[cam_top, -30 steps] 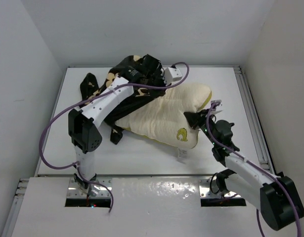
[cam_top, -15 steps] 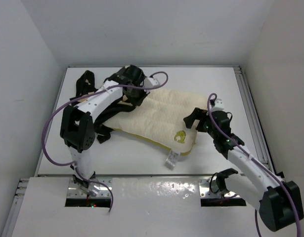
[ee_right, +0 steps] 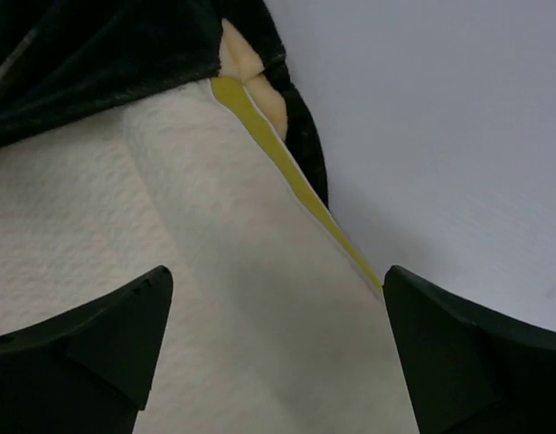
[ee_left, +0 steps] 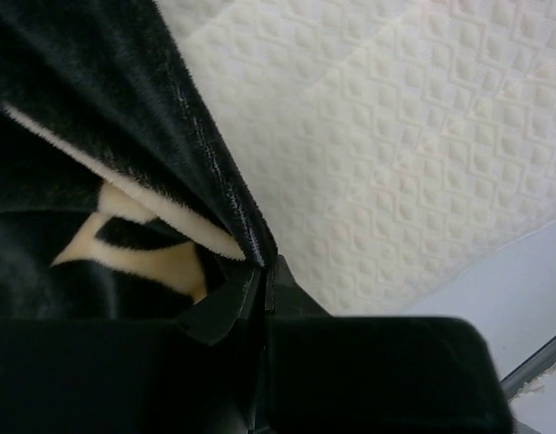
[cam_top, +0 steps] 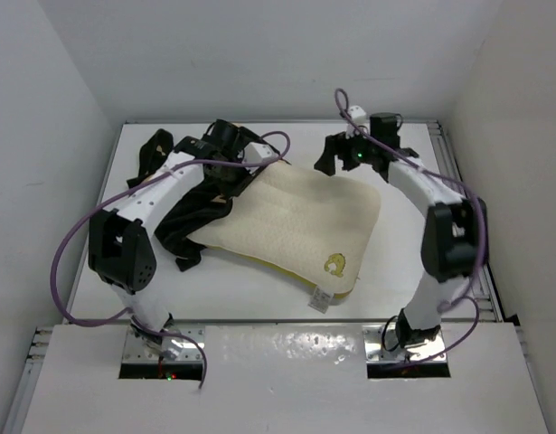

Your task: Put the pillow into the pillowcase

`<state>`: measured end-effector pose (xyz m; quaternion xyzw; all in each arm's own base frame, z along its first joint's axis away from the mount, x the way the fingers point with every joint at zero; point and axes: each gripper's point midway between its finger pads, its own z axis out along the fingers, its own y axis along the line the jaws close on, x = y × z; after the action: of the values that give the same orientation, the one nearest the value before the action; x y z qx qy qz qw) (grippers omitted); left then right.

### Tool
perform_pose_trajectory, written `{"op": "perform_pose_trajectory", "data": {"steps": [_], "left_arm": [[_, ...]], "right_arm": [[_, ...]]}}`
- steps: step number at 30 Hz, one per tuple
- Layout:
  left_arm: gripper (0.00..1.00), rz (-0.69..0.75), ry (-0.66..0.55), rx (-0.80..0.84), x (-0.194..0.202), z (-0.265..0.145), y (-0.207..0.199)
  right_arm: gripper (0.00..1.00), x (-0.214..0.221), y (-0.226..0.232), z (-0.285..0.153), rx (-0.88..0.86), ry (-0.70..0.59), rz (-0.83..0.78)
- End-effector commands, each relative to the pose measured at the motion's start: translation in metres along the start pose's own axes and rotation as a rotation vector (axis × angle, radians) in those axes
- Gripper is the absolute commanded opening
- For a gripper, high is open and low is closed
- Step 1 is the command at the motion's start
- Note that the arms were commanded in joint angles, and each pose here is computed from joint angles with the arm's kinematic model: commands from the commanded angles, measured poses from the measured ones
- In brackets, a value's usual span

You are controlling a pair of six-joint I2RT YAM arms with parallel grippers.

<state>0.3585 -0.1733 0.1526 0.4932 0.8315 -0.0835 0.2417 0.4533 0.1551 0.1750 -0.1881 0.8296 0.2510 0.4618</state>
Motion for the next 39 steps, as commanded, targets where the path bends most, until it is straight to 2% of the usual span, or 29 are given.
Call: {"op": "perform_pose_trajectory", "data": {"steps": [1,5,8,11,12,13,14,15,16,17,18,19,20,21,23,25,26,29,30,31,33,34,36,37,39], "left_arm": [[0.04,-0.033,-0.012,-0.034,0.005,-0.015,0.003],[0.08,-0.109,-0.018,-0.12,-0.007,0.001,0.023],[0.1,-0.129,-0.028,-0.197,-0.026,0.014,0.044],[0.15,-0.109,-0.049,-0.241,-0.039,0.022,0.053],[0.23,-0.096,-0.071,-0.264,-0.048,0.025,0.057],[0.26,-0.09,-0.068,-0.292,-0.049,0.026,0.061],[0.28,-0.079,-0.073,-0.303,-0.054,0.03,0.062],[0.33,-0.074,-0.065,-0.335,-0.055,0.035,0.067],[0.35,-0.063,-0.07,-0.354,-0.06,0.036,0.068],[0.38,-0.062,-0.064,-0.377,-0.06,0.038,0.073],[0.39,-0.063,-0.04,-0.398,-0.056,0.043,0.077],[0.4,-0.06,-0.036,-0.414,-0.056,0.044,0.08],[0.41,-0.06,-0.029,-0.424,-0.056,0.045,0.083],[0.42,-0.056,-0.001,-0.44,-0.049,0.047,0.086],[0.42,-0.053,0.058,-0.477,-0.034,0.051,0.091],[0.34,-0.04,0.093,-0.488,-0.024,0.052,0.094],[0.25,-0.033,0.084,-0.445,-0.025,0.056,0.089],[0.09,-0.019,0.073,-0.301,-0.024,0.058,0.065],[0.0,-0.01,0.017,-0.178,-0.035,0.055,0.043],[0.0,0.024,-0.073,-0.048,-0.055,0.05,0.022],[0.0,0.076,-0.171,0.095,-0.082,0.023,-0.005],[0.0,0.131,-0.231,0.141,-0.097,0.01,-0.015],[0.0,0.244,-0.379,0.206,-0.135,-0.031,-0.043],[0.0,0.293,-0.417,0.213,-0.146,-0.046,-0.05],[0.0,0.344,-0.429,0.332,-0.153,-0.067,-0.08]], "right_arm": [[0.99,0.049,0.028,0.038,-0.282,0.184,-0.054],[0.99,0.088,0.037,0.082,-0.387,0.213,0.052],[0.99,0.117,0.058,0.102,-0.432,0.234,0.036],[0.96,0.135,0.076,0.103,-0.488,0.275,0.061],[0.82,0.139,0.093,0.099,-0.525,0.287,0.048],[0.82,0.147,0.093,0.096,-0.524,0.304,0.059],[0.61,0.161,0.105,0.082,-0.532,0.339,0.088],[0.51,0.155,0.107,0.083,-0.531,0.282,0.061],[0.45,0.14,0.113,0.074,-0.513,0.239,0.086],[0.41,0.16,0.115,0.062,-0.5,0.256,0.14],[0.34,0.143,0.116,0.062,-0.505,0.154,0.114],[0.29,0.135,0.118,0.057,-0.505,0.111,0.132],[0.18,0.135,0.12,0.044,-0.49,0.097,0.209],[0.0,0.118,0.117,0.043,-0.47,0.01,0.193],[0.0,0.106,0.123,0.03,-0.458,-0.057,0.217],[0.0,0.098,0.125,0.025,-0.431,-0.094,0.223],[0.0,0.101,0.132,0.022,-0.438,-0.097,0.216],[0.0,0.091,0.146,0.012,-0.42,-0.179,0.2],[0.0,0.085,0.148,0.01,-0.415,-0.211,0.199],[0.0,0.072,0.153,0.006,-0.406,-0.267,0.193],[0.0,0.052,0.161,0.002,-0.397,-0.325,0.164],[0.0,0.025,0.17,-0.006,-0.377,-0.405,0.094],[0.0,0.0,0.176,-0.013,-0.326,-0.472,0.029],[0.0,-0.03,0.179,-0.025,-0.271,-0.571,-0.014],[0.0,-0.059,0.18,-0.043,-0.231,-0.685,-0.018]]}}
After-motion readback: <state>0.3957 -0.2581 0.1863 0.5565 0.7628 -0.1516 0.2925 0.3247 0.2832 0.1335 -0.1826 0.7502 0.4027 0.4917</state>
